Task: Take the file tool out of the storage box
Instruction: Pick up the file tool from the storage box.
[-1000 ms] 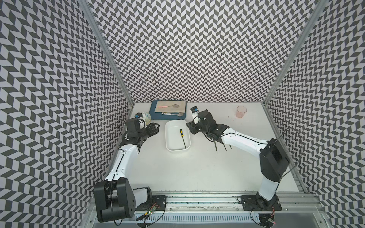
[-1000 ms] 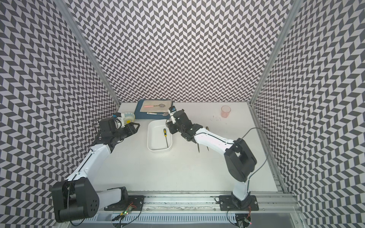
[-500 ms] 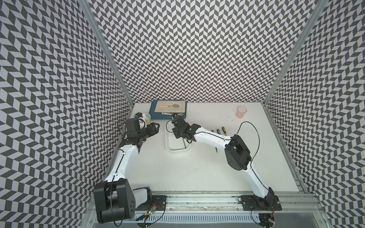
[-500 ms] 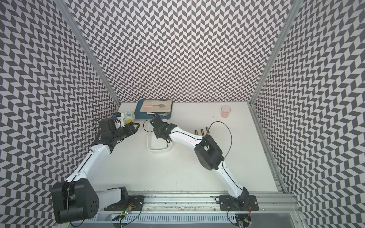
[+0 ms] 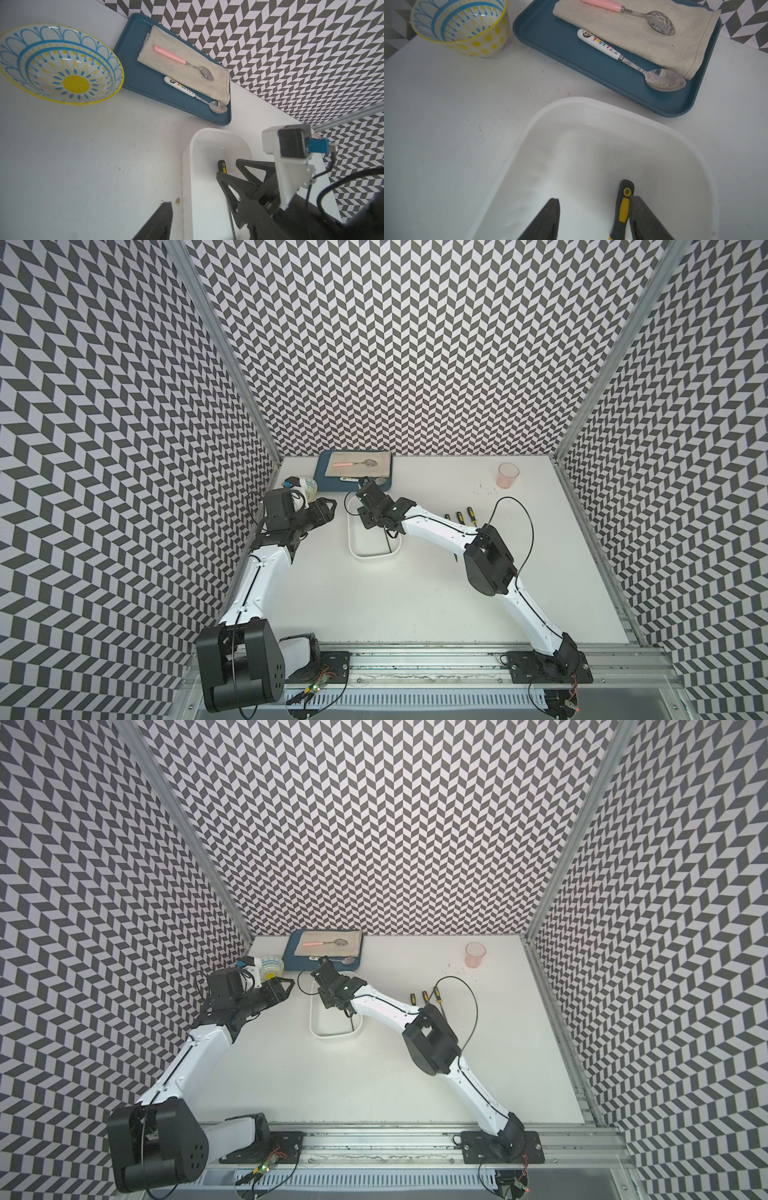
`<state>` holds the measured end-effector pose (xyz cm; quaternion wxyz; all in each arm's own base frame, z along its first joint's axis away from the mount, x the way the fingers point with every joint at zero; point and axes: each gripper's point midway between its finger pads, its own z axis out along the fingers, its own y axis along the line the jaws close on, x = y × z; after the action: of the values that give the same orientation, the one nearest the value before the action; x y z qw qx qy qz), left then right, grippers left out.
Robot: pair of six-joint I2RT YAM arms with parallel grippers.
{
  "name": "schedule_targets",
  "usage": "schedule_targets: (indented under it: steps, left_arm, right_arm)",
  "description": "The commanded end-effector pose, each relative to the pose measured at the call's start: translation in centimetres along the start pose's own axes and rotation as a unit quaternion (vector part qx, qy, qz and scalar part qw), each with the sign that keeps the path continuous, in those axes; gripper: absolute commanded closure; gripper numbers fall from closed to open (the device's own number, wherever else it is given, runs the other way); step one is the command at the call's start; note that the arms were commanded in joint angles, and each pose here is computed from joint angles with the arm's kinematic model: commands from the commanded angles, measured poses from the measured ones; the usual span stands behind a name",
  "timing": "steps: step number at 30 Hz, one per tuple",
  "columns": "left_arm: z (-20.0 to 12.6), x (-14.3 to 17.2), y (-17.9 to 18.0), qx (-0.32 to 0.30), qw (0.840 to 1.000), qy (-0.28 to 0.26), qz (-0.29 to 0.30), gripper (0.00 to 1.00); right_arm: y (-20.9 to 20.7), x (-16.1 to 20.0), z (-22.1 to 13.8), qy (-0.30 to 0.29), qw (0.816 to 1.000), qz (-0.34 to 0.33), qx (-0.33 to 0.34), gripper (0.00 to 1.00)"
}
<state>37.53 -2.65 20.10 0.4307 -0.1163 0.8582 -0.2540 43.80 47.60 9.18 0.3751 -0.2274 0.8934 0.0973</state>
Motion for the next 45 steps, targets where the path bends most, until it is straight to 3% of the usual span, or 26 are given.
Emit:
schedule_targets:
  steps: [1,11,30,33,37,42,45]
  left_arm:
    - [-0.6,-0.5,-1.1,0.017,1.000,-0.012,0.012,0.38]
    - [-0.6,-0.5,-1.3,0.022,1.000,-0.013,0.012,0.38]
    - [-0.7,-0.6,-1.4,0.024,1.000,-0.013,0.013,0.38]
    - [-0.6,-0.6,-1.4,0.026,1.000,-0.013,0.012,0.38]
    - [-0.6,-0.5,-1.3,0.025,1.000,-0.011,0.011,0.38]
    - [-0.4,-0.6,-1.1,0.024,1.000,-0.011,0.009,0.38]
    - [-0.3,-0.6,-1.0,0.025,1.000,-0.007,0.004,0.38]
  right_arm:
    - [-0.5,1.2,1.1,0.013,1.000,0.004,0.020,0.42]
    - [-1.9,3.6,2.9,0.042,0.998,0.016,0.047,0.42]
    - [-1.6,4.7,4.2,0.057,0.997,0.046,0.026,0.43]
    - [-1.5,4.4,4.2,0.050,0.997,0.049,0.022,0.48]
    - [-1.4,3.6,3.9,0.038,0.998,0.052,0.017,0.62]
    - [-1.1,3.2,3.9,0.031,0.998,0.050,0.008,0.67]
    - [-1.2,3.2,4.1,0.031,0.998,0.043,0.014,0.83]
